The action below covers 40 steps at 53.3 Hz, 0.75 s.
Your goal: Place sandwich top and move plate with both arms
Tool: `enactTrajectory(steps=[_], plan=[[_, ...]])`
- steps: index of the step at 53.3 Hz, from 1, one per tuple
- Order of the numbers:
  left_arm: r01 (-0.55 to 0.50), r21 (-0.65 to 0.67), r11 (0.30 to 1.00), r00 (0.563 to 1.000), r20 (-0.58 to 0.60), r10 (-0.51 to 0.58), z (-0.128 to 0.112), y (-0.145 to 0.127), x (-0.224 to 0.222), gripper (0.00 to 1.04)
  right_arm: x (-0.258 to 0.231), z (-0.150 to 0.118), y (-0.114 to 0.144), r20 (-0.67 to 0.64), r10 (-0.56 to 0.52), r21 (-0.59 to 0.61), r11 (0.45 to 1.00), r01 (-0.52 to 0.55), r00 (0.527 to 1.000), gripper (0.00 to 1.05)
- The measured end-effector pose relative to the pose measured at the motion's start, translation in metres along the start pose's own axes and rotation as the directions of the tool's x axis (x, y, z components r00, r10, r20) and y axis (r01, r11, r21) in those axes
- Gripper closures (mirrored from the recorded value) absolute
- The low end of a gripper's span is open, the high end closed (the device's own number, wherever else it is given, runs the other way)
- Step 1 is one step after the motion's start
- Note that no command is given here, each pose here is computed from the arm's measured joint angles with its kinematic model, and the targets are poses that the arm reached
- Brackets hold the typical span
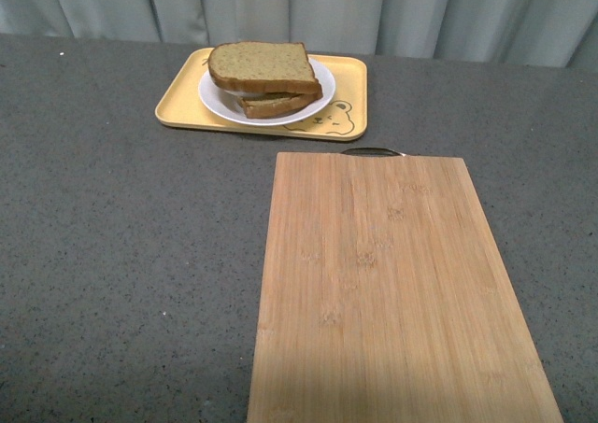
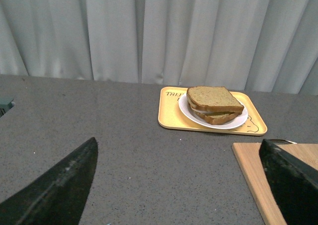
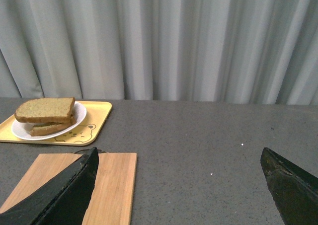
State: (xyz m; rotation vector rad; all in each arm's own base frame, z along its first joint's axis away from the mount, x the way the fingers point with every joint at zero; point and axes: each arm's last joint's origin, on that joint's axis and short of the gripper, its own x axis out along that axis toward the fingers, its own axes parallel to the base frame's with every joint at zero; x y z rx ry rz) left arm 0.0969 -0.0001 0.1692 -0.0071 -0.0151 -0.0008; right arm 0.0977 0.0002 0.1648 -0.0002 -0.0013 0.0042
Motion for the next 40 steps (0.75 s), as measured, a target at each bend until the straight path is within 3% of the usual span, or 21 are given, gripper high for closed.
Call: enactTrajectory(steps=[40], plan=[[0.0,0.001,1.0,1.0,0.0,0.0,0.0,0.0,0.0,0.07,0.0,0.0,0.0,0.0,0.0,0.0,1.0,0.0,1.0,0.09]])
